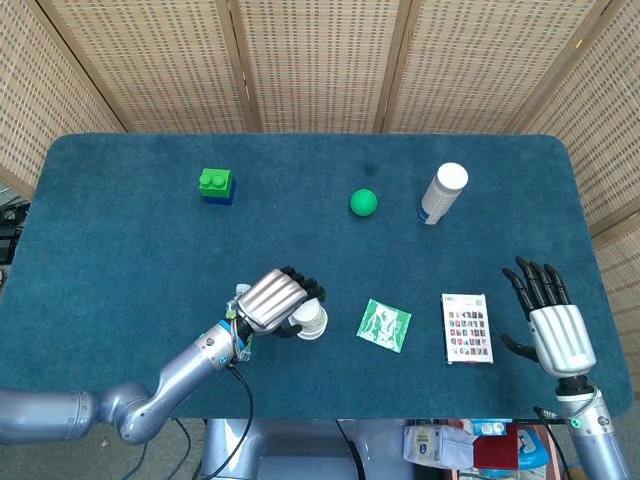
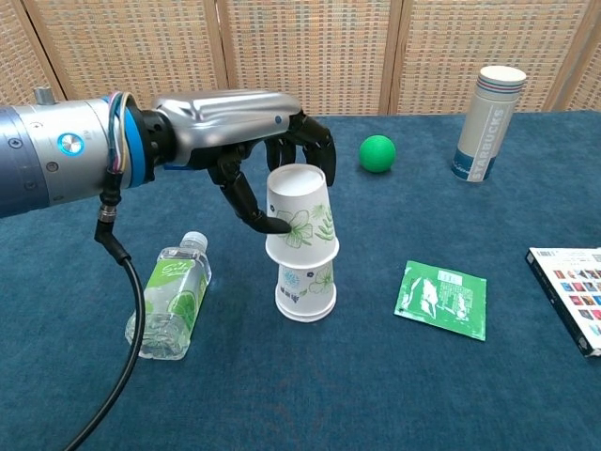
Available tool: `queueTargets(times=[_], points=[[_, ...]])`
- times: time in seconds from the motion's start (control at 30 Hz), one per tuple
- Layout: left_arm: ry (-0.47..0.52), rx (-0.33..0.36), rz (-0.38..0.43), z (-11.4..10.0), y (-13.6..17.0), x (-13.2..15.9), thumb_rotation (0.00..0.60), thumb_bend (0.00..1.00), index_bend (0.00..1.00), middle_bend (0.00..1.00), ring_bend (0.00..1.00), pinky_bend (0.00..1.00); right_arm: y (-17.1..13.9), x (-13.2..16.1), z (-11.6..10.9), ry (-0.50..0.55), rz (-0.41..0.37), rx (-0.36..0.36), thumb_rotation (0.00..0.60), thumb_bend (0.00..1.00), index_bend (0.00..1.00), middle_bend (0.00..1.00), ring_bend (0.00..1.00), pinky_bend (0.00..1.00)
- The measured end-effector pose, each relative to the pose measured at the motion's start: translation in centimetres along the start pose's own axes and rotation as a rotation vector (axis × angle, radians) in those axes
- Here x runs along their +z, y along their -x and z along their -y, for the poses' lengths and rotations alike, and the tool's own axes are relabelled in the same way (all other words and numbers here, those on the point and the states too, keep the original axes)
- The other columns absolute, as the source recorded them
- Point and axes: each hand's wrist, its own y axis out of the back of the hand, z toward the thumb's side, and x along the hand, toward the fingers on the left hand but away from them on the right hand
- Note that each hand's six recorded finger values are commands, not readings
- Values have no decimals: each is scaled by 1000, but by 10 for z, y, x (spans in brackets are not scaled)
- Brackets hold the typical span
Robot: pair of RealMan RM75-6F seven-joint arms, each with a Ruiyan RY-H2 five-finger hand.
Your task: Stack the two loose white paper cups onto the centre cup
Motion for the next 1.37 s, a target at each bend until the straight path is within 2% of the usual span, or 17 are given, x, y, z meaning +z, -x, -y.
queueTargets(times=[0.13, 0.2, 0.27, 0.37, 0.47, 0.6, 0.73, 0.87, 1.03, 1.17, 1.37], points=[[-18, -14, -5, 4, 0, 1, 600, 266, 348, 183, 180, 221, 0, -1, -1, 2, 0, -3, 600, 0, 121, 42, 0, 0], [-18, -10, -6, 3, 0, 2, 600, 266, 290, 109, 91, 172, 0, -1, -2, 3, 1, -5, 600, 0, 121, 42, 0, 0], [-12, -9, -5, 3, 1, 3, 600, 266, 159, 22, 16, 109, 0, -1, -2, 4, 1, -6, 600, 0, 121, 42, 0, 0], [-8, -3, -6, 0, 3, 2, 600, 266, 13, 0, 0, 47, 0, -1, -2, 4, 1, -7, 600, 0, 121, 42, 0, 0], [-7, 9, -8, -3, 4, 1, 600, 266, 0, 0, 0, 5, 0, -1, -2, 5, -1, -6, 600, 0, 121, 43, 0, 0], [-17, 51, -29, -14, 12, -6, 600, 262, 0, 0, 0, 0, -1, -1, -2, 3, -1, -3, 600, 0, 121, 43, 0, 0], [-34, 120, -98, -28, 29, -27, 600, 213, 0, 0, 0, 0, -2, -1, -2, 1, -1, -4, 600, 0, 121, 43, 0, 0], [-59, 220, -246, -42, 70, -71, 600, 209, 0, 0, 0, 0, -3, 0, -4, 6, -2, -7, 600, 0, 129, 43, 0, 0], [-46, 304, -436, -41, 140, -127, 600, 208, 0, 0, 0, 0, -4, 1, -6, 13, -4, -14, 600, 0, 130, 43, 0, 0], [-6, 329, -548, -30, 189, -160, 600, 208, 0, 0, 0, 0, -5, 2, -8, 11, -5, -19, 600, 0, 130, 43, 0, 0], [71, 331, -659, -8, 248, -197, 600, 208, 0, 0, 0, 0, -7, 2, -12, -7, -1, -32, 600, 0, 130, 43, 0, 0]])
